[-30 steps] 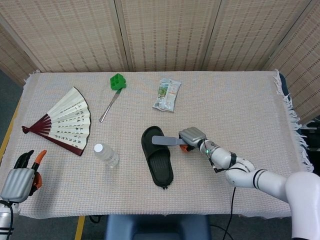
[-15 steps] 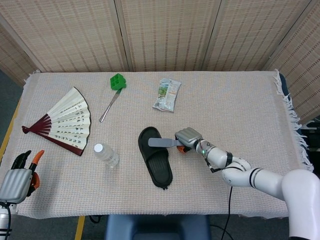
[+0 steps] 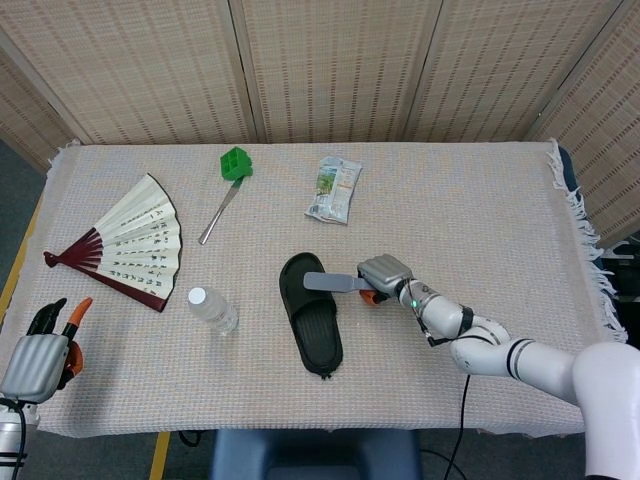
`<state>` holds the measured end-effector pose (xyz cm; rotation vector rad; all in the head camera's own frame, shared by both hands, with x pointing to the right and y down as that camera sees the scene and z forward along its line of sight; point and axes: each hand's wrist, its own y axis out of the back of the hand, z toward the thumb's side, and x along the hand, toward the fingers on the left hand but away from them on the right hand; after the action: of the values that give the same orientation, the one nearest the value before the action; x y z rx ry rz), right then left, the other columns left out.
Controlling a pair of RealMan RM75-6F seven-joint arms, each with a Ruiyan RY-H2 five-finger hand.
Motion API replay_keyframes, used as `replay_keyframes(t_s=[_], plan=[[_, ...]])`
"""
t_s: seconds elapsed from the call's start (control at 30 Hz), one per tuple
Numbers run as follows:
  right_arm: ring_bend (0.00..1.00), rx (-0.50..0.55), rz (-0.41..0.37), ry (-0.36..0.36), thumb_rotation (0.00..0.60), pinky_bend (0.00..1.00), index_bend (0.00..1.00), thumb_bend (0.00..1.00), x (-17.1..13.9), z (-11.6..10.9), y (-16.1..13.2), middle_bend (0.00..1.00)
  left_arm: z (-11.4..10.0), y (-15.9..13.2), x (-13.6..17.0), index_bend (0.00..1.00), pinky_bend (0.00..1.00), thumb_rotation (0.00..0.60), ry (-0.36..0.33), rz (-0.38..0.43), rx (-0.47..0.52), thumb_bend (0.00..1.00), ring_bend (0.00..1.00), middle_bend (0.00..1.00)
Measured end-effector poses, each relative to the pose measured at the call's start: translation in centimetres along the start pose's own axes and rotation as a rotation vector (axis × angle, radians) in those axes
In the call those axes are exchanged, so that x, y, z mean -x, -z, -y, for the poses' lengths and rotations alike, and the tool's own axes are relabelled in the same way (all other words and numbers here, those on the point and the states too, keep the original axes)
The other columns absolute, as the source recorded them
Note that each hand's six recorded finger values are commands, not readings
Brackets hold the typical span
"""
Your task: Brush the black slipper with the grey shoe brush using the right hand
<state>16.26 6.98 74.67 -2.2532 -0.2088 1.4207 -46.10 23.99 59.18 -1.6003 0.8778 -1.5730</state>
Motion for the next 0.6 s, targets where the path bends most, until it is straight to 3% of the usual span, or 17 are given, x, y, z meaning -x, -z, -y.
replay_keyframes(t_s=[0.3, 0.6], plan=[[1.0, -0.033, -0.054, -0.002, 0.6, 1.0, 1.0, 0.58, 1.8, -0.9, -3.4, 1.0, -0.3, 0.3, 0.4, 0.0, 0.09, 0.6, -0.012, -0.01, 0.002, 0.5, 0.0, 0.0], [1.0, -0.077, -0.004, -0.018, 0.6, 1.0, 1.0, 0.58, -0.5, -0.3, -0.7, 1.0, -0.2, -0.1, 0.6, 0.0, 0.09, 0.6, -0.013, 0.004, -0.003, 0.5, 0.0, 0.0]])
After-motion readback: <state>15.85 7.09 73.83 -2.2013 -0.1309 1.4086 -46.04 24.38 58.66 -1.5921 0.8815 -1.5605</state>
